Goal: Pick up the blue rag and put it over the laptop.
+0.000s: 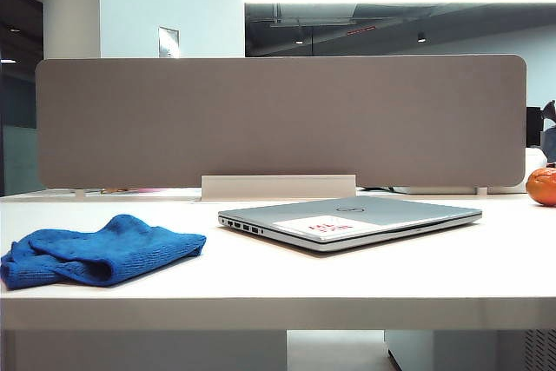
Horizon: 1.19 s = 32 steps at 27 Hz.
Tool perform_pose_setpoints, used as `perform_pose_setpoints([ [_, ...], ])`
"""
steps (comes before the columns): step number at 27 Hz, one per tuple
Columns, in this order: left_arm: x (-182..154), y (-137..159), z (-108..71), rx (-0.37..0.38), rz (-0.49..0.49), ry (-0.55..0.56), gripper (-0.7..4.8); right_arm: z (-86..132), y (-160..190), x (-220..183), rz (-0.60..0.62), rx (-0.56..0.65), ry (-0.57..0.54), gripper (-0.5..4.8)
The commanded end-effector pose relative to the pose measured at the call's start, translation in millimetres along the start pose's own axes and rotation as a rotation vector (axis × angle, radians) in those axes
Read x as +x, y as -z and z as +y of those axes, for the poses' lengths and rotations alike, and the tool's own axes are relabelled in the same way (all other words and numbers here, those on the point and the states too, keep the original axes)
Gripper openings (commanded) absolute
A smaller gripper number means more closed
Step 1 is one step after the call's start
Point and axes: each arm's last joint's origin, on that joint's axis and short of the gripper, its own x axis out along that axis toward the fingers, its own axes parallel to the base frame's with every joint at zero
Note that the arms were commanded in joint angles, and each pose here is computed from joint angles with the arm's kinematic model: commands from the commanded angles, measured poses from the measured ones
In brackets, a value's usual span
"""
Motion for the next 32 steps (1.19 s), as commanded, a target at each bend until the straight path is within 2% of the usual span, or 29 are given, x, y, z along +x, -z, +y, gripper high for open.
perform_pose_setpoints([
  [1, -0.2, -1.7, -0.5, 0.003, -0.009, 0.006, -0.06, -0.1, 0.5, 0.4, -0.008, -0.003, 0.002, -0.05],
  [16, -0.2, -1.7, -0.5, 0.003, -0.01, 0.006, -0.06, 0.0, -0.2, 0.4, -0.016, 0.0, 0.0, -0.05],
  [18, -0.2, -1.8, -0.4, 0.003, -0.011, 0.005, -0.06, 0.3, -0.2, 0.4, -0.015, 0.037, -0.009, -0.05],
  [21, -0.2, -1.7, -0.2, 0.003, -0.011, -0.002, -0.06, 2.7, -0.3, 0.2, -0.007, 0.109, -0.094, -0.05],
  [26, -0.2, -1.7, -0.3, 0.003, -0.01, -0.001, -0.06, 8.0, 0.0, -0.7, 0.016, 0.145, -0.277, -0.05],
  [30, -0.2, -1.7, -0.3, 0.003, -0.01, -0.001, -0.06, 11.1, -0.7, -1.7, 0.02, 0.148, -0.377, -0.05],
  [32, -0.2, -1.7, -0.2, 0.003, -0.01, -0.002, -0.06, 11.9, -1.1, -2.0, 0.029, 0.192, -0.408, -0.05],
])
